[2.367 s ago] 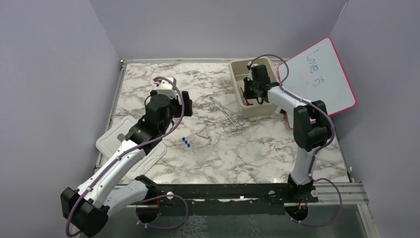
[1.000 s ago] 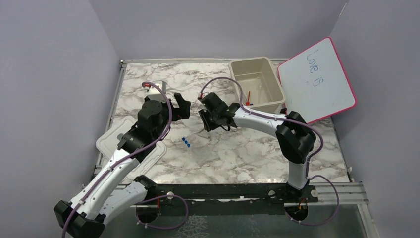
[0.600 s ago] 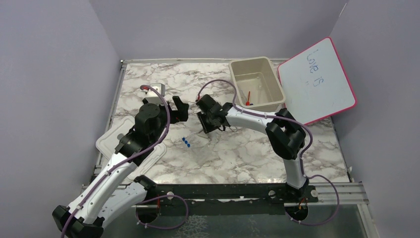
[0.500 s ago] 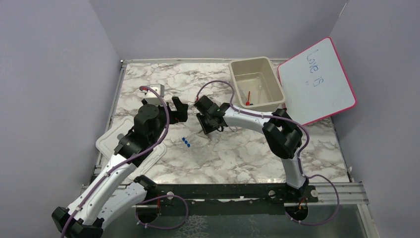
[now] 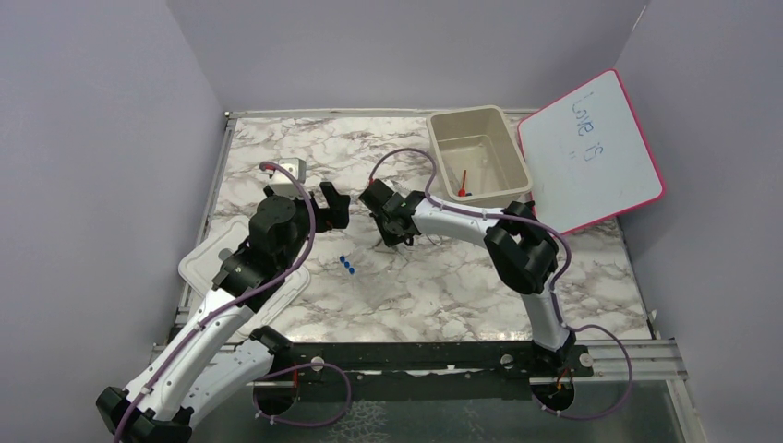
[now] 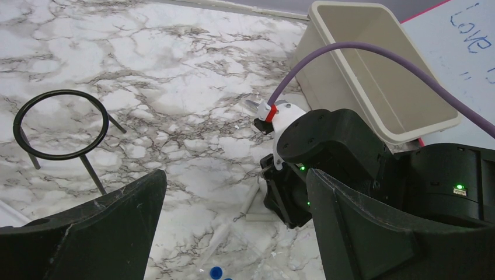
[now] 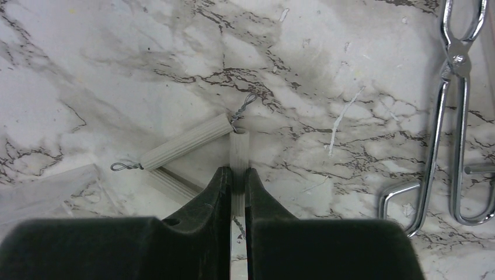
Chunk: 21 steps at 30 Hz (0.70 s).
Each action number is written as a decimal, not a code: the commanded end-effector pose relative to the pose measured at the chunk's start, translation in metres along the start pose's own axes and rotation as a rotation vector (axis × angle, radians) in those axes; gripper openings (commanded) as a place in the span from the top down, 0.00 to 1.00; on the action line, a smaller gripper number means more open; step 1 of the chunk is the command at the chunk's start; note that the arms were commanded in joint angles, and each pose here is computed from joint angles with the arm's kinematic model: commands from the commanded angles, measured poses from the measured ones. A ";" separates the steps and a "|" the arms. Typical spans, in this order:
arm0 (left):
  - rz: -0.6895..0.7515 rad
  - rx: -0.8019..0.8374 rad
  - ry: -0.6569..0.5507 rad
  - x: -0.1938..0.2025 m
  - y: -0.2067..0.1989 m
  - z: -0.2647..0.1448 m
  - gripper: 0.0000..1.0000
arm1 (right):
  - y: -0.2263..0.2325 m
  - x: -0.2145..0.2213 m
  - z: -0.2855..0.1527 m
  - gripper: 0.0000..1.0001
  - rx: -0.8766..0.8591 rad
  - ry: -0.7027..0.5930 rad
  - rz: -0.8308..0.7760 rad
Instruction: Organize the chemistry lab equipment
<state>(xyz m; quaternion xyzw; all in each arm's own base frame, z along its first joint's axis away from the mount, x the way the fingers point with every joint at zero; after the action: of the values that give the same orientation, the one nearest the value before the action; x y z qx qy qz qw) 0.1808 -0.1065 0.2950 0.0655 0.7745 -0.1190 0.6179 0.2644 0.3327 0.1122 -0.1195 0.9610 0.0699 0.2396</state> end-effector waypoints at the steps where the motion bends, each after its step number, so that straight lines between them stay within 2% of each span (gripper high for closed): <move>1: 0.007 -0.032 -0.017 0.000 0.004 0.000 0.08 | 0.002 -0.017 -0.013 0.97 0.031 -0.111 0.013; 12: 0.014 -0.058 -0.013 0.001 0.006 0.001 0.08 | -0.016 -0.068 -0.100 0.99 -0.021 -0.446 0.063; 17: 0.013 -0.071 -0.016 0.001 0.007 0.001 0.08 | -0.053 -0.098 -0.143 0.99 -0.003 -0.585 0.139; 21: 0.012 -0.077 -0.014 0.002 0.007 0.003 0.08 | -0.105 -0.123 -0.168 0.99 0.048 -0.678 0.231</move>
<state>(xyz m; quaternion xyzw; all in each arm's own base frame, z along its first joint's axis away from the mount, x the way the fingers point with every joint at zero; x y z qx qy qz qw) 0.1822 -0.1037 0.2950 0.0544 0.7746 -0.1029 0.6216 0.3000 0.2691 0.2848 -0.0280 0.8617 0.1369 0.4877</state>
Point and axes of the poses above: each gripper's point midway between its finger pads, its own z axis out along the fingers, its own y axis along the line the jaws close on, x = y × z, the point moved 10 cm from there along -z, back along the fingers, and after that the axes turned 12 degrees about z, right-handed, at the moved point
